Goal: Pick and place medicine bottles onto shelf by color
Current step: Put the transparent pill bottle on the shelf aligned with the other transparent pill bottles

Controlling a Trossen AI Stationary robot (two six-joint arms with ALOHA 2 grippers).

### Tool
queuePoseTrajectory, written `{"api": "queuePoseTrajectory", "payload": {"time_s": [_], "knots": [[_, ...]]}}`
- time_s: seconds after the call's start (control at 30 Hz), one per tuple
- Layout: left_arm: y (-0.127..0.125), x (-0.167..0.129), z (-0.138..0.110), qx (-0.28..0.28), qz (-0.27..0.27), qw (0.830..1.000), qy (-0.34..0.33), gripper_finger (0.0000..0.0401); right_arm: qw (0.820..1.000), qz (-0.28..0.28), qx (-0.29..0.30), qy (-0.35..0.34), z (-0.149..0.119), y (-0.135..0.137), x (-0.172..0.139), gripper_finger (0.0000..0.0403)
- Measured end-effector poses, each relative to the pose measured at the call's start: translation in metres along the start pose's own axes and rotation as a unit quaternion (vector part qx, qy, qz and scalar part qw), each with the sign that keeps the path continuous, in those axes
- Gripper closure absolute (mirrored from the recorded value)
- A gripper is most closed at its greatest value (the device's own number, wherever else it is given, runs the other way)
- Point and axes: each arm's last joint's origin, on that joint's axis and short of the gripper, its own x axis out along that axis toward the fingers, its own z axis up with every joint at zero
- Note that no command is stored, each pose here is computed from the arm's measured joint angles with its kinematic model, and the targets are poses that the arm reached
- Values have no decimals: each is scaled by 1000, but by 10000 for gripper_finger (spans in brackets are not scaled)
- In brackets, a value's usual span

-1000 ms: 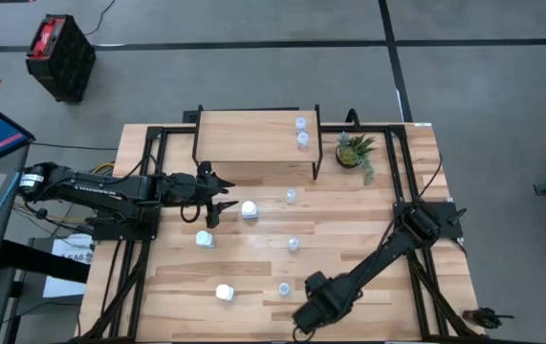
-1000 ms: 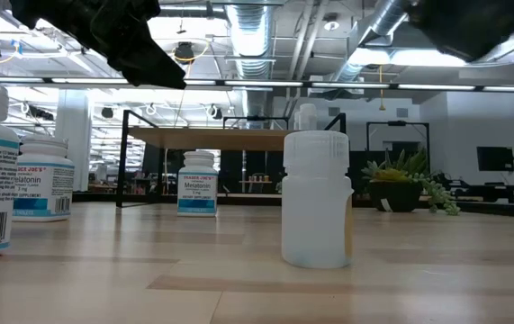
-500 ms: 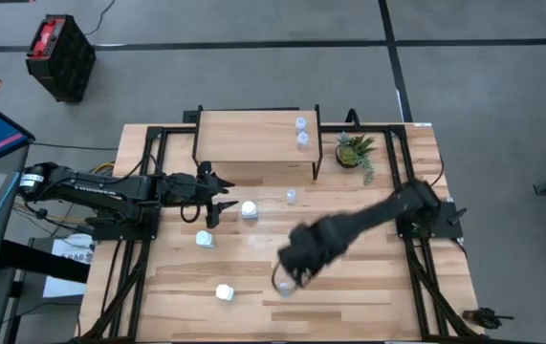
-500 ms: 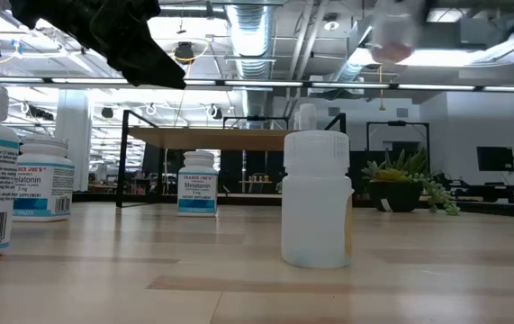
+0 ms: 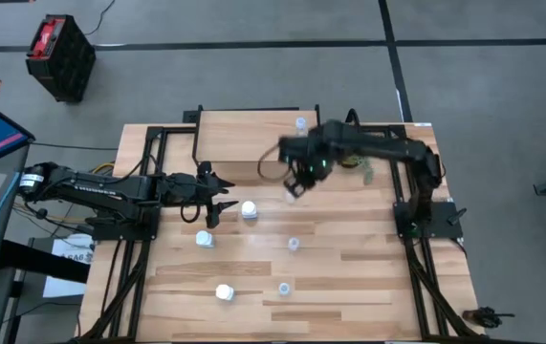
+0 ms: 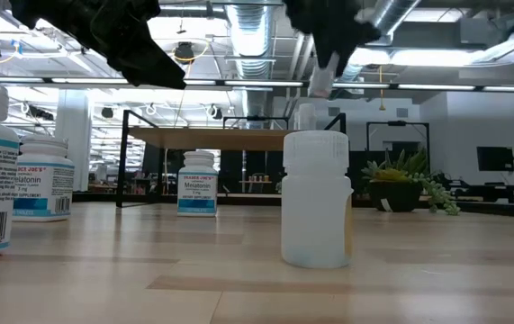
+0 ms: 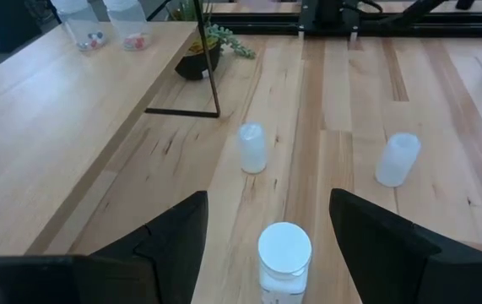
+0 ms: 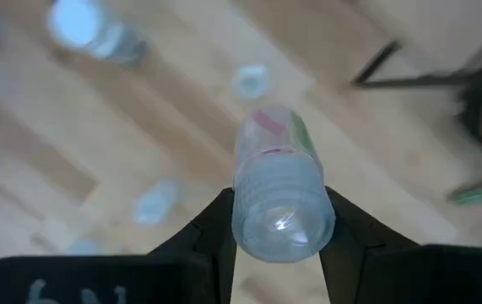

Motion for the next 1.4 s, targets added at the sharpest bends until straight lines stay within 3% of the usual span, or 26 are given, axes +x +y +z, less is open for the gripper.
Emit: {"api": "queuePoseTrajectory", "payload": {"time_s": [0.17,0.47,1.4], "knots": [[0,0,0,0,0,1000,0,163,1000,-2,13,7,34,-34,10,270],[0,0,0,0,0,1000,0,163,1000,-4,27,12,58,-65,18,264],[0,0,-4,-1,0,1000,21,163,999,2,35,-14,80,-79,30,262]]}}
